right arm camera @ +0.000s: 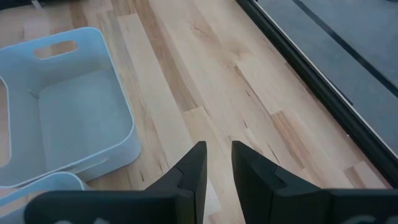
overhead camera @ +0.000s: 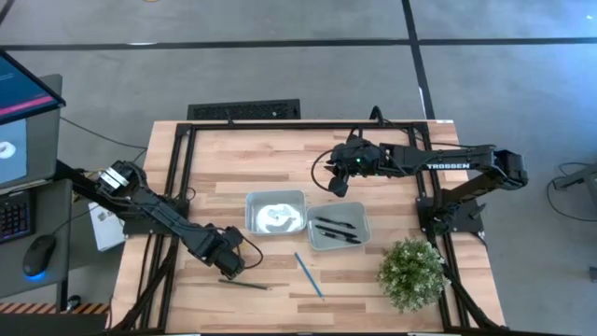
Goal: Sort pens & pencils
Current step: Put the yellow pencil into the left gray bin
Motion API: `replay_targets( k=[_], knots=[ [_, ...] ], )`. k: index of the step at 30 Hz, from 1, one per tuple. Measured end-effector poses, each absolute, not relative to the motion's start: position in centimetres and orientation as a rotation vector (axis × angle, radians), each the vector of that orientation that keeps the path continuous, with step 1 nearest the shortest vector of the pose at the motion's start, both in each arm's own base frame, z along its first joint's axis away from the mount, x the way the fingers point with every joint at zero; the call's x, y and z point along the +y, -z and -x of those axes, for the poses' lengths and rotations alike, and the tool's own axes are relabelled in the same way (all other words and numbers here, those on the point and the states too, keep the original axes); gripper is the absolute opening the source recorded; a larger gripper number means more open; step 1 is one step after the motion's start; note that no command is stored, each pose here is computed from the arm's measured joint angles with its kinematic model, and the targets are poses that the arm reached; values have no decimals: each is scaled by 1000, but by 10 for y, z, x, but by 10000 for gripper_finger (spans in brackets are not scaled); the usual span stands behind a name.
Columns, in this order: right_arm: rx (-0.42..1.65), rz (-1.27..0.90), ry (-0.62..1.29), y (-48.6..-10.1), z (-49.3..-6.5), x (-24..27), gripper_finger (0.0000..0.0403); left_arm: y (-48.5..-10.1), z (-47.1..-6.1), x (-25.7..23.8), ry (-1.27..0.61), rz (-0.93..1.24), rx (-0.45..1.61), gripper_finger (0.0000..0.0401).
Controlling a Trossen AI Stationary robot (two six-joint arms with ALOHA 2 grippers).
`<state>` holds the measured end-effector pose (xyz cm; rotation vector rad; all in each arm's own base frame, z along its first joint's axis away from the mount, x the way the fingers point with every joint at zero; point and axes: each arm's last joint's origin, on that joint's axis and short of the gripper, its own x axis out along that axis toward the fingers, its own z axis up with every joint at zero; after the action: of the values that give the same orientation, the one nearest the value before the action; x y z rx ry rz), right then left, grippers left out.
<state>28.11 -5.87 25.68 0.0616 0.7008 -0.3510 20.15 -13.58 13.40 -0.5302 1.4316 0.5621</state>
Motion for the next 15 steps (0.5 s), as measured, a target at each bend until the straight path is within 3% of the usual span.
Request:
replay_targets(
  k=[15],
  knots=[
    [701,-59,350,-257,-281,-59,95,-136,-201,-135,-553,508,1414,5]
  ],
)
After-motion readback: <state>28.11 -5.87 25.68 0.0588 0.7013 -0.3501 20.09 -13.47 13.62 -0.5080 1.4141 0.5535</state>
